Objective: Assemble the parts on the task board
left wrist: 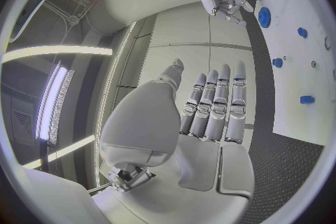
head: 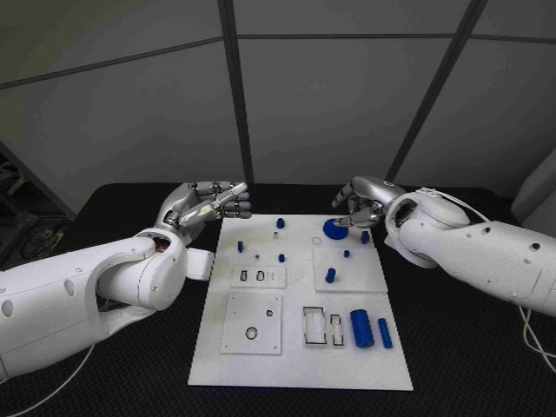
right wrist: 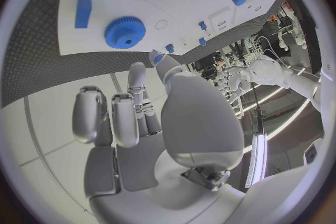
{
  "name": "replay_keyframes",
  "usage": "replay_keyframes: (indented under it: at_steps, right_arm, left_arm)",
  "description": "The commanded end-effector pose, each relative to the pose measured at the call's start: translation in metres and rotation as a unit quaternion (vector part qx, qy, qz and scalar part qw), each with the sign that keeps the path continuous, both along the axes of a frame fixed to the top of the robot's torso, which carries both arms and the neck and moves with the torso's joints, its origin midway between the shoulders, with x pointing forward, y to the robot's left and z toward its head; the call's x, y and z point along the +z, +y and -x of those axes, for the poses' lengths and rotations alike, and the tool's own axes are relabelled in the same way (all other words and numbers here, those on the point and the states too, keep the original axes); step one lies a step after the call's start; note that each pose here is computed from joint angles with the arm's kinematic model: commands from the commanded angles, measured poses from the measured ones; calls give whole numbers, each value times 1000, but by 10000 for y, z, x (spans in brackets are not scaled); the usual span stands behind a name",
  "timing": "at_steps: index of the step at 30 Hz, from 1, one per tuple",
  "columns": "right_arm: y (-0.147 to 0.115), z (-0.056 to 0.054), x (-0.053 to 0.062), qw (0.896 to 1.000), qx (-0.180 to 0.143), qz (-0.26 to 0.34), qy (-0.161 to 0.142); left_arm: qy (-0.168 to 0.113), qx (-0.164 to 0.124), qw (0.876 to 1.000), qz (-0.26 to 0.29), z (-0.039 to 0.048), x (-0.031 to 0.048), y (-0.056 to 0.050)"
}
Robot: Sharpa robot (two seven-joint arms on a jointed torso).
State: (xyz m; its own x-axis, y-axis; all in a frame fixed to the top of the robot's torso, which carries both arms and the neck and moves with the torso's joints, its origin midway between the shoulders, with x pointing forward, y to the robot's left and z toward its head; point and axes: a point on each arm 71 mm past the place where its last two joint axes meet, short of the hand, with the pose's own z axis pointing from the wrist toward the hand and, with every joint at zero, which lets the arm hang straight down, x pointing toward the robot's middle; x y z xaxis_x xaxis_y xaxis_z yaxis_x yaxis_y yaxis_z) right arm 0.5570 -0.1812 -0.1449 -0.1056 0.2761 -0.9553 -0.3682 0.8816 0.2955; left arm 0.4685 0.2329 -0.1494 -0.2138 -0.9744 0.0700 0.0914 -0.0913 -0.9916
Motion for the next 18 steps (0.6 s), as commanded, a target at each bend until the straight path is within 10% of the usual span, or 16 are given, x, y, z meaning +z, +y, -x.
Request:
replay_keyframes:
  at_steps: [1,18]
  right_arm:
    - [-84,-24,-73,998,-15,-7,68]
    - [-57,-130,-166,994,-30,10,107]
  left_arm:
    - [-5,-6,1000,0,-3,13,2]
    - [-5,-5,1000,-1,-24,3,3]
